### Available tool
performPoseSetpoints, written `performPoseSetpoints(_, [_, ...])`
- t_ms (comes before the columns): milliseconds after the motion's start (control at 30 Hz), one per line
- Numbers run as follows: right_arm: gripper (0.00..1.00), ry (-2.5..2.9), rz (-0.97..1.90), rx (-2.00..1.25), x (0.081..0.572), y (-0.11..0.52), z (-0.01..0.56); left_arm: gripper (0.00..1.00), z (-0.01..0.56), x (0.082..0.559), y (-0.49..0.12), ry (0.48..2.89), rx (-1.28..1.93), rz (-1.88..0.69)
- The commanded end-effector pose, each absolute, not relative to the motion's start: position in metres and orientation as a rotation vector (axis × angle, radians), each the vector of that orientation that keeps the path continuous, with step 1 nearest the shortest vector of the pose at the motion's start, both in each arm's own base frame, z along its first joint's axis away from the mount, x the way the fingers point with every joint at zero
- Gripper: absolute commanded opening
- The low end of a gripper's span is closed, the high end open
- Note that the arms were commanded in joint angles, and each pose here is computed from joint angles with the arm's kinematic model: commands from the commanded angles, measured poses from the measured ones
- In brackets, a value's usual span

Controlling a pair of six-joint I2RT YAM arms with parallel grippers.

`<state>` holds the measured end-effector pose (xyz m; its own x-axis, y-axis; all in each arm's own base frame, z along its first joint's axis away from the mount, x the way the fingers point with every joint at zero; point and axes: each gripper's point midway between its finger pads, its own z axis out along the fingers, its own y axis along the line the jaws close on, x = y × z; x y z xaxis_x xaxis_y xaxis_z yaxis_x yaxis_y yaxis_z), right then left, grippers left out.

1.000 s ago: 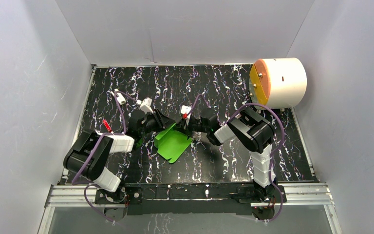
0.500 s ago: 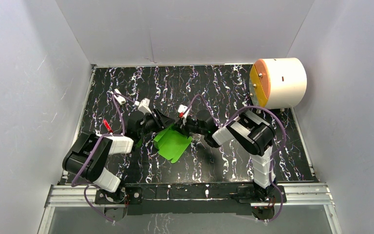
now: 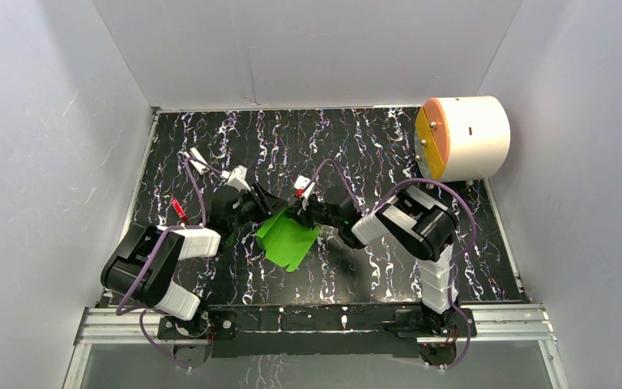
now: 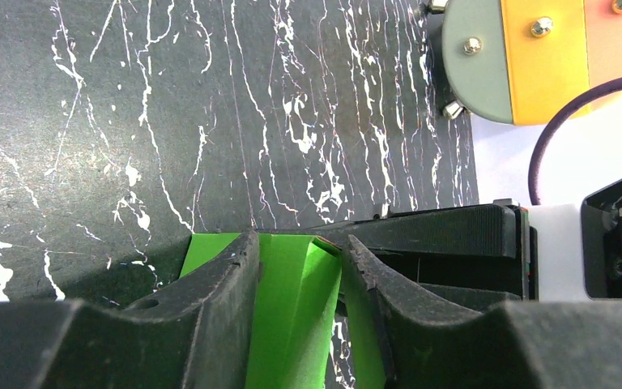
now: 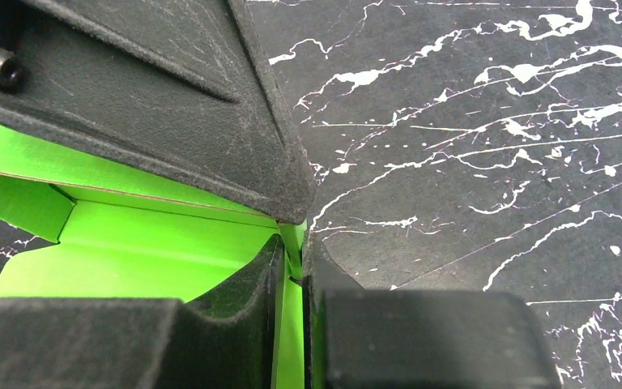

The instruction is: Fold the paper box

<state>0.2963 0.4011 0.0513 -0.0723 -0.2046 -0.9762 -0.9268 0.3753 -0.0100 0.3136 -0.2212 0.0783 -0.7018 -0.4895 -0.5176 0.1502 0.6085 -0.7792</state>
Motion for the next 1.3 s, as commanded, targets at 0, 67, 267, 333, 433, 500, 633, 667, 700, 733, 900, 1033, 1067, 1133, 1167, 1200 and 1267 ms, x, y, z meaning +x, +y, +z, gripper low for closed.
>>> performPoseSetpoints(0, [0.14, 1.365, 0.830, -0.988, 0.311, 0.412, 0.093, 0.32, 0.052, 0.266, -0.238, 2.298, -0.207, -1.209])
performPoseSetpoints(67, [0.16, 1.343, 0.834, -0.998, 0.311, 0.413, 0.095, 0.30, 0.053, 0.266, -0.239, 2.294, -0.202, -1.221])
performPoseSetpoints(267, [0.22, 1.312, 0.835, -1.000, 0.312, 0.417, 0.097, 0.29, 0.054, 0.265, -0.242, 2.293, -0.207, -1.248])
performPoseSetpoints(333, [0.25, 1.305, 0.838, -1.001, 0.312, 0.418, 0.097, 0.29, 0.054, 0.265, -0.242, 2.293, -0.208, -1.250])
performPoseSetpoints(433, [0.26, 1.287, 0.839, -1.000, 0.312, 0.419, 0.099, 0.29, 0.054, 0.265, -0.243, 2.295, -0.210, -1.257])
performPoseSetpoints(500, [0.26, 1.279, 0.836, -0.997, 0.313, 0.419, 0.100, 0.29, 0.053, 0.265, -0.243, 2.298, -0.210, -1.262])
performPoseSetpoints(633, [0.19, 1.282, 0.820, -0.997, 0.316, 0.419, 0.100, 0.29, 0.053, 0.265, -0.244, 2.297, -0.218, -1.271])
performPoseSetpoints(667, [0.17, 1.281, 0.818, -0.995, 0.316, 0.419, 0.100, 0.30, 0.054, 0.265, -0.244, 2.296, -0.217, -1.275])
performPoseSetpoints(700, [0.17, 1.282, 0.814, -0.990, 0.317, 0.418, 0.101, 0.31, 0.055, 0.265, -0.244, 2.296, -0.217, -1.276])
performPoseSetpoints(733, [0.15, 1.292, 0.809, -0.974, 0.319, 0.417, 0.101, 0.31, 0.054, 0.264, -0.244, 2.298, -0.218, -1.278])
performPoseSetpoints(900, [0.11, 1.392, 0.735, -0.852, 0.339, 0.406, 0.101, 0.37, 0.054, 0.262, -0.242, 2.300, -0.243, -1.279])
performPoseSetpoints(1033, [0.08, 1.468, 0.686, -0.787, 0.350, 0.398, 0.098, 0.42, 0.053, 0.259, -0.240, 2.302, -0.265, -1.275])
performPoseSetpoints(1067, [0.08, 1.487, 0.667, -0.766, 0.353, 0.395, 0.098, 0.44, 0.053, 0.258, -0.239, 2.303, -0.269, -1.274])
performPoseSetpoints(1133, [0.07, 1.515, 0.650, -0.745, 0.355, 0.393, 0.097, 0.46, 0.053, 0.257, -0.238, 2.301, -0.274, -1.270])
performPoseSetpoints(1167, [0.07, 1.534, 0.622, -0.721, 0.359, 0.389, 0.096, 0.47, 0.053, 0.257, -0.238, 2.303, -0.276, -1.264])
performPoseSetpoints(1200, [0.07, 1.547, 0.611, -0.708, 0.361, 0.387, 0.096, 0.48, 0.053, 0.257, -0.237, 2.305, -0.278, -1.258])
performPoseSetpoints(1267, [0.08, 1.577, 0.594, -0.683, 0.364, 0.383, 0.094, 0.49, 0.054, 0.257, -0.236, 2.304, -0.285, -1.248])
